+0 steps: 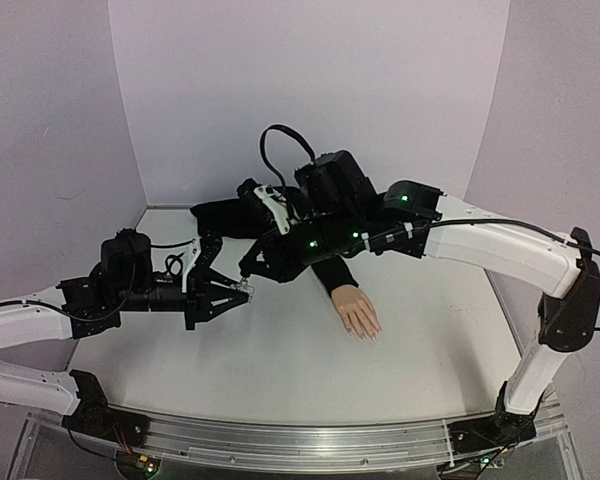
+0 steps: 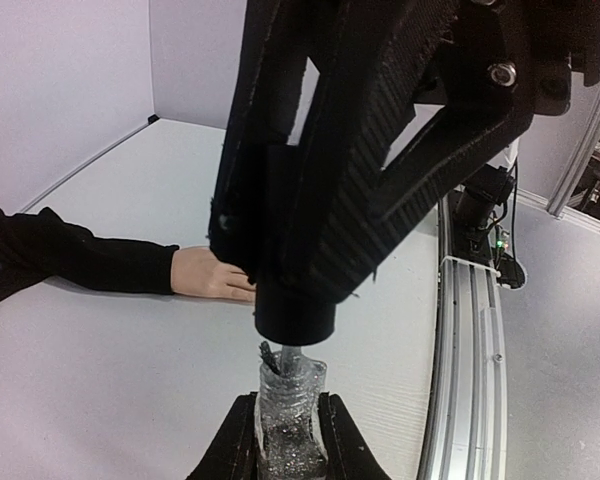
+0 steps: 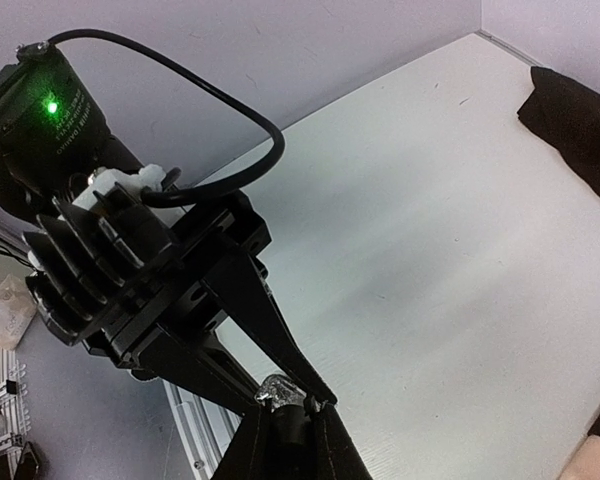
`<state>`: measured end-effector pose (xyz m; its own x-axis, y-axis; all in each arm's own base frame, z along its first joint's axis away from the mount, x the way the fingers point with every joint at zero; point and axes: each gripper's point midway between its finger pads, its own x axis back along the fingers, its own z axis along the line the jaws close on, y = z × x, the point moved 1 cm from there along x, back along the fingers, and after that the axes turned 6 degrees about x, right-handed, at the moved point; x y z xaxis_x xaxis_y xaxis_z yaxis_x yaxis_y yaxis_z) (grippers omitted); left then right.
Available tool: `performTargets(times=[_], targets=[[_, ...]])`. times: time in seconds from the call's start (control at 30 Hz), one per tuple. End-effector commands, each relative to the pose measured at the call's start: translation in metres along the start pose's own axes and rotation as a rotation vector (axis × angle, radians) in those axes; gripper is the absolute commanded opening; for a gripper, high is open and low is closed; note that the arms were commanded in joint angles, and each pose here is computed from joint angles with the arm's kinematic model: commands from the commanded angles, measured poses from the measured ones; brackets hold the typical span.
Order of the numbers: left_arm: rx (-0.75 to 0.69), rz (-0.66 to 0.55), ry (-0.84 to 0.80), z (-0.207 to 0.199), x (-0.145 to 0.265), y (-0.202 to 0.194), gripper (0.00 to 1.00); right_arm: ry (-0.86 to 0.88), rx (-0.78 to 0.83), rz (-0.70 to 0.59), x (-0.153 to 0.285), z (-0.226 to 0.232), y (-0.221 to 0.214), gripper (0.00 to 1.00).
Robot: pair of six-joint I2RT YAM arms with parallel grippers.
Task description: Paint the nails
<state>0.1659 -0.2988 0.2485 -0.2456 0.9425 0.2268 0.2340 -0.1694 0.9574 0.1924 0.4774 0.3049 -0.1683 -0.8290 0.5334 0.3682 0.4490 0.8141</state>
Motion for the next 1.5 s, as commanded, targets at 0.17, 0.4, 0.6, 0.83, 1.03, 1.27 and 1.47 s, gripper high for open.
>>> performTargets(times=[0.17, 0.4, 0.6, 0.83, 1.03, 1.27, 1.47], targets=[[-0.065, -0.109, -0.025, -0.011, 0.008, 0.04, 0.0, 0.032, 0.023, 0.031, -0.007, 0.006, -0.009, 0.0], [-0.068, -0.119, -0.027, -0.012, 0.01, 0.042, 0.0, 0.027, 0.008, 0.023, -0.003, 0.003, -0.01, 0.0], [-0.07, -0.127, -0.021, -0.013, 0.013, 0.043, 0.0, 0.007, -0.004, -0.011, 0.005, -0.002, -0.008, 0.0], [-0.07, -0.128, -0.027, -0.013, 0.011, 0.045, 0.0, 0.1, 0.011, -0.011, 0.002, 0.013, -0.005, 0.0], [-0.072, -0.136, -0.056, -0.018, 0.012, 0.051, 0.0, 0.278, 0.082, 0.067, -0.005, 0.037, -0.021, 0.0], [-0.077, -0.152, -0.161, -0.036, 0.012, 0.066, 0.0, 0.46, 0.213, 0.17, -0.004, 0.054, -0.05, 0.0], [-0.084, -0.254, -0.111, -0.03, 0.018, 0.087, 0.0, 0.444, 0.281, 0.231, -0.014, 0.045, -0.072, 0.0]])
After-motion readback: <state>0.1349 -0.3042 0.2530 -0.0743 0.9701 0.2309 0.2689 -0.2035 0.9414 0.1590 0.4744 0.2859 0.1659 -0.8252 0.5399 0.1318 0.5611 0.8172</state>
